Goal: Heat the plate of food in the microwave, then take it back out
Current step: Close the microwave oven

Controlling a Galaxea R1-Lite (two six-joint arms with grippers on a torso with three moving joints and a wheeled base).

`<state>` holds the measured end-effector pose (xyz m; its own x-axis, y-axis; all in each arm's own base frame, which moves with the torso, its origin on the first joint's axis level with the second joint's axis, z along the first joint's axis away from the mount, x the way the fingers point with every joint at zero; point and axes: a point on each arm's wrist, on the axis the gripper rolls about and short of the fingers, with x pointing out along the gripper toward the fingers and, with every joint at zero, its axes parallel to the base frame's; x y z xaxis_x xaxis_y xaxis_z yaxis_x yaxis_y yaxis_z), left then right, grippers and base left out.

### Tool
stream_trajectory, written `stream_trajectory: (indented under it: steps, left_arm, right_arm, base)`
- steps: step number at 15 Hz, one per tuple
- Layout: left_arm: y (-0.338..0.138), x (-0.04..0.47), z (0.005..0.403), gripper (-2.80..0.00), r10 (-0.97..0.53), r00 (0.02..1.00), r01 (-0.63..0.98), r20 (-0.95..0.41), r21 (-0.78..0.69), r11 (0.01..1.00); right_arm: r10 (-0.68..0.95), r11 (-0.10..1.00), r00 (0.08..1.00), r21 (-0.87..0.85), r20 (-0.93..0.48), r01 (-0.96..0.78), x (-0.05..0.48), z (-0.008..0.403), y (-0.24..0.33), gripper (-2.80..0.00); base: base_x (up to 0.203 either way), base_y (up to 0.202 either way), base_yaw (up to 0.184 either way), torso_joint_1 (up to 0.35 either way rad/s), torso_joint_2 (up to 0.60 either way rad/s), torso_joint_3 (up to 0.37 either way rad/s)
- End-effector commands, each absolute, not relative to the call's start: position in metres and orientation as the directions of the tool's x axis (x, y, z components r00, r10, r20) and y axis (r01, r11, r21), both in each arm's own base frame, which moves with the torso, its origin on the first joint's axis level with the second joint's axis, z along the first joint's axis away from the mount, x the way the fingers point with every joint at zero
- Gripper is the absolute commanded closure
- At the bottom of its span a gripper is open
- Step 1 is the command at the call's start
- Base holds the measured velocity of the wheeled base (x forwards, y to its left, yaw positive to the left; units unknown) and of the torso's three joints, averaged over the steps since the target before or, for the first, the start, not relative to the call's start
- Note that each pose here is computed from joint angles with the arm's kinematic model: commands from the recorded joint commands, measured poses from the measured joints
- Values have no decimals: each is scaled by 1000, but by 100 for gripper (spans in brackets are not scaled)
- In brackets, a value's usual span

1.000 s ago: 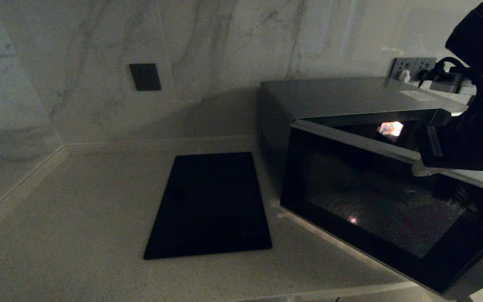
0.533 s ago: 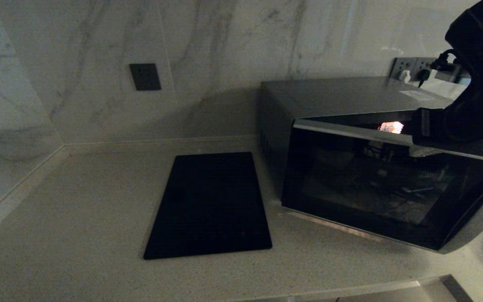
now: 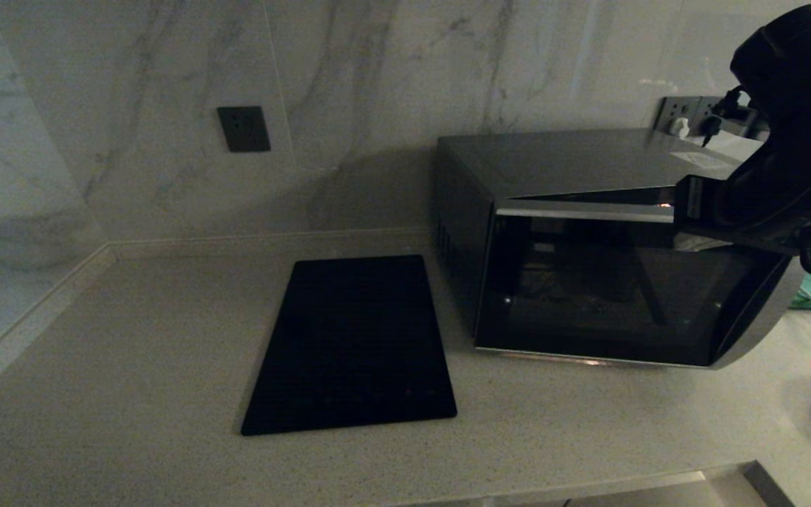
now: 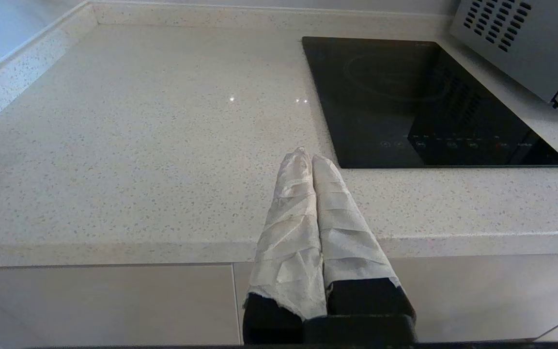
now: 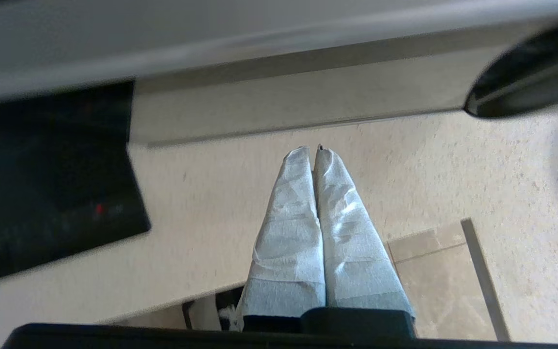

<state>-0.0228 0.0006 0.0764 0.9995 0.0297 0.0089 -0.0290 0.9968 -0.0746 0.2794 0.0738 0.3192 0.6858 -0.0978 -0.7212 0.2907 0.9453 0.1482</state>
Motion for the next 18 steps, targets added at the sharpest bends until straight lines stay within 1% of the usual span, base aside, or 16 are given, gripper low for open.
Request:
stream_trajectory:
  steps: [1, 8, 12, 15, 18]
  left_arm:
    - [1, -23, 76, 0, 31, 1000, -30, 8, -75, 997]
    - [1, -23, 76, 0, 31, 1000, -30, 8, -75, 997]
    - [1, -23, 76, 0, 31, 1000, -30, 8, -75, 997]
    - [1, -23, 76, 0, 31, 1000, -30, 8, -75, 997]
    - [1, -23, 76, 0, 31, 1000, -30, 8, -75, 997]
  right_arm:
    - [-119, 935, 686, 152, -718, 321, 294, 312, 68, 0]
    - [-170, 896, 757, 220, -631, 385, 329, 304, 46, 0]
    - [-182, 884, 765, 237, -618, 402, 332, 305, 38, 0]
    - [-186, 878, 797, 266, -575, 397, 337, 306, 36, 0]
    - [-185, 877, 808, 277, -559, 392, 344, 303, 36, 0]
  base:
    - [0, 0, 0, 0, 0, 0]
    - [0, 0, 0, 0, 0, 0]
    - [0, 0, 0, 0, 0, 0]
    - [0, 0, 0, 0, 0, 0]
    - [0, 0, 0, 0, 0, 0]
